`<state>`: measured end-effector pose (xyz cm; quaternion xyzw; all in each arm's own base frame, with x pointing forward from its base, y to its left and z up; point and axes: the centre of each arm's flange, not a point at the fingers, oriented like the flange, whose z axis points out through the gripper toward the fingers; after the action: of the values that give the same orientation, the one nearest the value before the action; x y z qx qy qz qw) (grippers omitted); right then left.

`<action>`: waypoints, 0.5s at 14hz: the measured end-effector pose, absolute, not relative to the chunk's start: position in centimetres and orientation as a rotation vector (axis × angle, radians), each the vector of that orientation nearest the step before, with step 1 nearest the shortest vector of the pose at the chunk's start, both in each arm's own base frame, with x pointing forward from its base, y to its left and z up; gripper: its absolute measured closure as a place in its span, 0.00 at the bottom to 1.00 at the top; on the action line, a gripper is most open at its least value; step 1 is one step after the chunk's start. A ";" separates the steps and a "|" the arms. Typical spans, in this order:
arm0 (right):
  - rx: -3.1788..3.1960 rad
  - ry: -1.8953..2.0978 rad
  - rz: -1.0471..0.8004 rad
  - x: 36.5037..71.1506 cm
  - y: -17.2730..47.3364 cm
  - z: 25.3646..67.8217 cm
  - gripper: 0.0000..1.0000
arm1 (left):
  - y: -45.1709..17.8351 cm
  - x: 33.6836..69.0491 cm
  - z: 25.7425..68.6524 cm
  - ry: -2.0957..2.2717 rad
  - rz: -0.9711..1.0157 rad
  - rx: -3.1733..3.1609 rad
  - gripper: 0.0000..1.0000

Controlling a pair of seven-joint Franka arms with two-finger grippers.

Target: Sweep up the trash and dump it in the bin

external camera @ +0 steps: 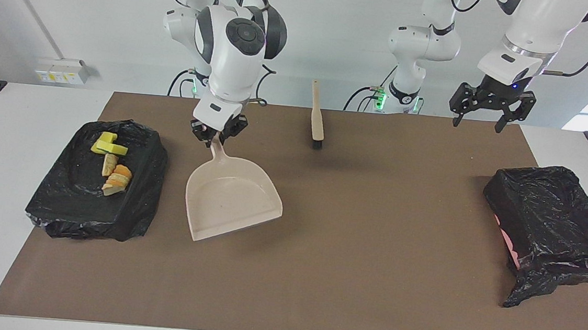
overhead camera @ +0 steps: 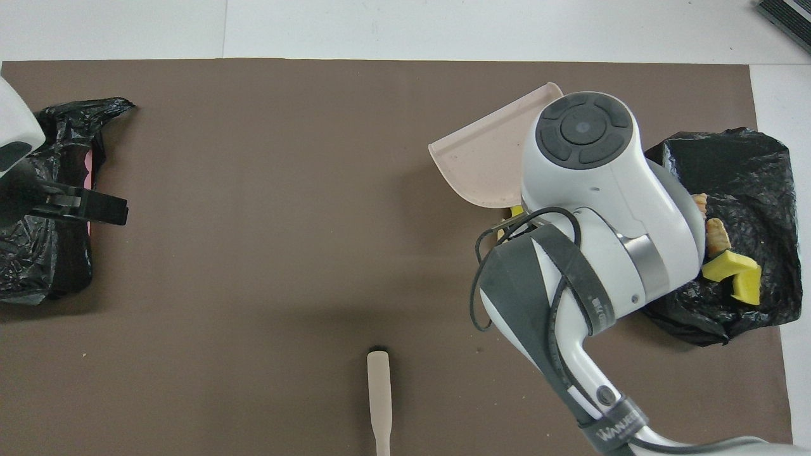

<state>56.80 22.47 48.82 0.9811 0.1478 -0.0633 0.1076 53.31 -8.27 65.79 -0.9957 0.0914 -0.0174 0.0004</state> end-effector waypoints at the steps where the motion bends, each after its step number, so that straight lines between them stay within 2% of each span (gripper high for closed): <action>1: 2.931 0.335 -0.186 56.8 24.3 47.8 0.68 | -7.4 53.4 66.0 0.260 -0.045 -3.165 0.00; 5: 3.133 -0.034 -0.163 56.7 33.2 44.0 0.68 | -4.5 53.6 66.8 0.327 -0.068 -3.193 0.00; 7: 3.165 -0.093 -0.145 56.4 37.0 41.0 0.68 | -4.7 53.6 66.8 0.348 -0.069 -3.175 0.00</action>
<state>56.38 36.98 41.02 0.9984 -0.0292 -0.0456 -0.0139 53.55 -4.69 66.82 -0.9935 0.1088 -0.0216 -0.0266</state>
